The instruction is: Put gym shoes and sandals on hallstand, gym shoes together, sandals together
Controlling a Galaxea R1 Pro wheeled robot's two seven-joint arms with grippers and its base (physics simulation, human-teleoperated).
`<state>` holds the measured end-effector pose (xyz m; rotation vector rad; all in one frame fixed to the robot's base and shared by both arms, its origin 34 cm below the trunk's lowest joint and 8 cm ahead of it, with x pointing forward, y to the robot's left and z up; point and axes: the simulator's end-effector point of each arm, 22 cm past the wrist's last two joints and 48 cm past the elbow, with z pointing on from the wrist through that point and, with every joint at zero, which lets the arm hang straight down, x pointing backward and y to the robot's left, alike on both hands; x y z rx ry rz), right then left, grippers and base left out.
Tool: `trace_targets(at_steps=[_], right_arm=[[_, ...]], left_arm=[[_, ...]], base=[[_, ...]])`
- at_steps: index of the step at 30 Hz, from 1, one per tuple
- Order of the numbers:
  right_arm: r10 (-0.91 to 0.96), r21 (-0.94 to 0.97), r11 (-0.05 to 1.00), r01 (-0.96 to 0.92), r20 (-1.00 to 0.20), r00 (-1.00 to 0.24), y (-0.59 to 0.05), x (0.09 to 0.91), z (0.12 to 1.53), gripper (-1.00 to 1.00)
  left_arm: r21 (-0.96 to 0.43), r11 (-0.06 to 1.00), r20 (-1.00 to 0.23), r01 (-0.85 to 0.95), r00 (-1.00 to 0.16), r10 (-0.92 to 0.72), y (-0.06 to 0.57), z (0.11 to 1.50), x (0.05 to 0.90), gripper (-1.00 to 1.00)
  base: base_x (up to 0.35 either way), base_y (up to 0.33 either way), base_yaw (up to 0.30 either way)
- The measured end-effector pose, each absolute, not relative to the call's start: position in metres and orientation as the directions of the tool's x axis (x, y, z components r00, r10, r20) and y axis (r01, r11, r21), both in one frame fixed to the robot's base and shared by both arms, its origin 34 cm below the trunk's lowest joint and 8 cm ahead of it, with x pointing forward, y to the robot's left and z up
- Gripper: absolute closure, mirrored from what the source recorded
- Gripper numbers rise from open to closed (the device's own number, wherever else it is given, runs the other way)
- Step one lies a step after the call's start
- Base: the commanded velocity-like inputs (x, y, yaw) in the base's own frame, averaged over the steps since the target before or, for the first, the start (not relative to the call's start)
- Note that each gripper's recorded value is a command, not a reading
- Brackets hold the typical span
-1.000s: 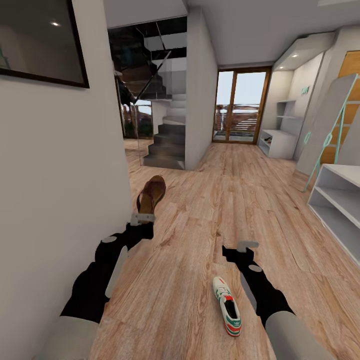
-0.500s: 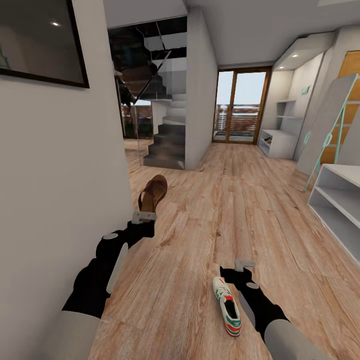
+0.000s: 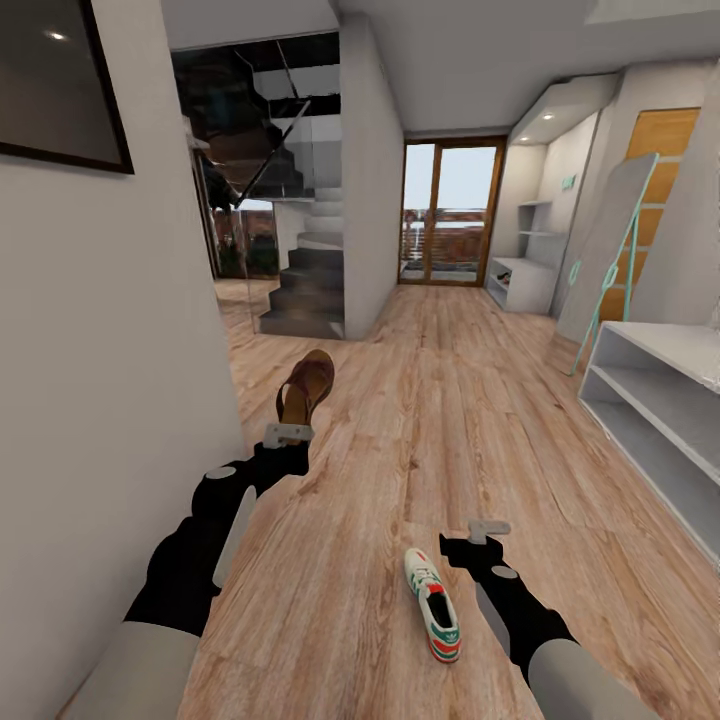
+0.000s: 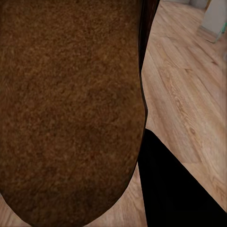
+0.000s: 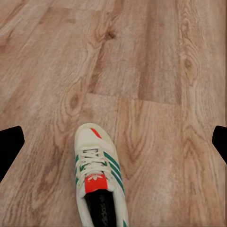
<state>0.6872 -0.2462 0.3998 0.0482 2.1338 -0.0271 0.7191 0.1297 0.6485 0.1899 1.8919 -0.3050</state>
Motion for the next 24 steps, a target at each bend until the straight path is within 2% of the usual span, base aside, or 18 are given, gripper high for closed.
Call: trace_targets(at_steps=[24], right_arm=[[0.030,-0.001,0.999,0.049,-0.776,-0.630,-0.245,0.670,0.327,-1.00]], left_arm=[[-0.147,0.954,-0.896,0.262,-0.443,-0.016,0.131,0.570,0.731,1.00]], base=[[0.000,0.000,0.056]])
